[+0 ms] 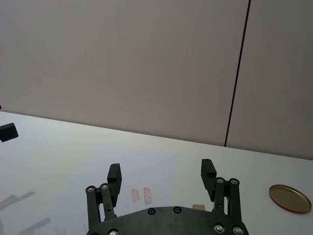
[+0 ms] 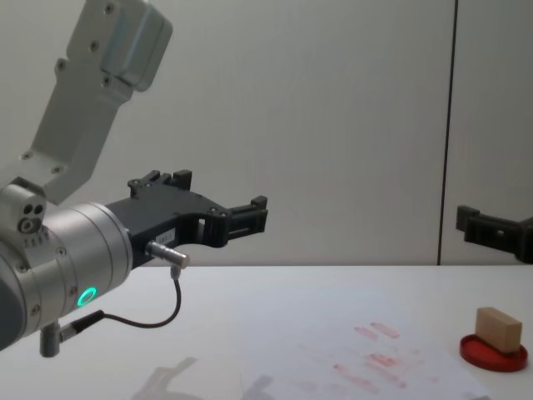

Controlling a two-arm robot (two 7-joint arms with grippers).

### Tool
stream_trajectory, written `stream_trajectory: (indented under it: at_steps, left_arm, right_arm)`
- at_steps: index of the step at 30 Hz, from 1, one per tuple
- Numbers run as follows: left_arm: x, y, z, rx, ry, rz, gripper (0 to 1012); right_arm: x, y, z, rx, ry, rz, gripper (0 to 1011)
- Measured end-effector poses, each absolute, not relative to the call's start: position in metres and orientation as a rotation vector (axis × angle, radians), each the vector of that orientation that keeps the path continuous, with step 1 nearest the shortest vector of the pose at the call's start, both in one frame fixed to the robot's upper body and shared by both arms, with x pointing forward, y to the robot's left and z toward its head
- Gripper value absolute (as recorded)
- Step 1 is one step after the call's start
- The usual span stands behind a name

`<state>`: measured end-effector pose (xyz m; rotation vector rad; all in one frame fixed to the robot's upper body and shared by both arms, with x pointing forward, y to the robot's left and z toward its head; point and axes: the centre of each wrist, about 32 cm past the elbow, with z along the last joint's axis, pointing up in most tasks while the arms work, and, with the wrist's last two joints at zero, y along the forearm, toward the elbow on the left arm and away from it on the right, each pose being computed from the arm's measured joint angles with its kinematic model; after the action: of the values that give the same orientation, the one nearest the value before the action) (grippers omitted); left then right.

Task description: Use the one hand to pick up the stamp and affix it onto the A4 paper.

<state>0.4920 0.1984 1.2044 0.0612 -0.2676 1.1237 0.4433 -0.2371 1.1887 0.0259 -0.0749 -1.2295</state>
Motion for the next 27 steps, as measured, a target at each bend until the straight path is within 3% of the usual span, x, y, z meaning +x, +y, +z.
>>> stream_trajectory:
  at_steps: [27]
  left_arm:
    - [0.492,0.1984,1.2044,0.061,-0.268,1.124,993]
  right_arm:
    - [0.4433,-0.2371,1.1887,0.026,-0.075,-1.229,1001]
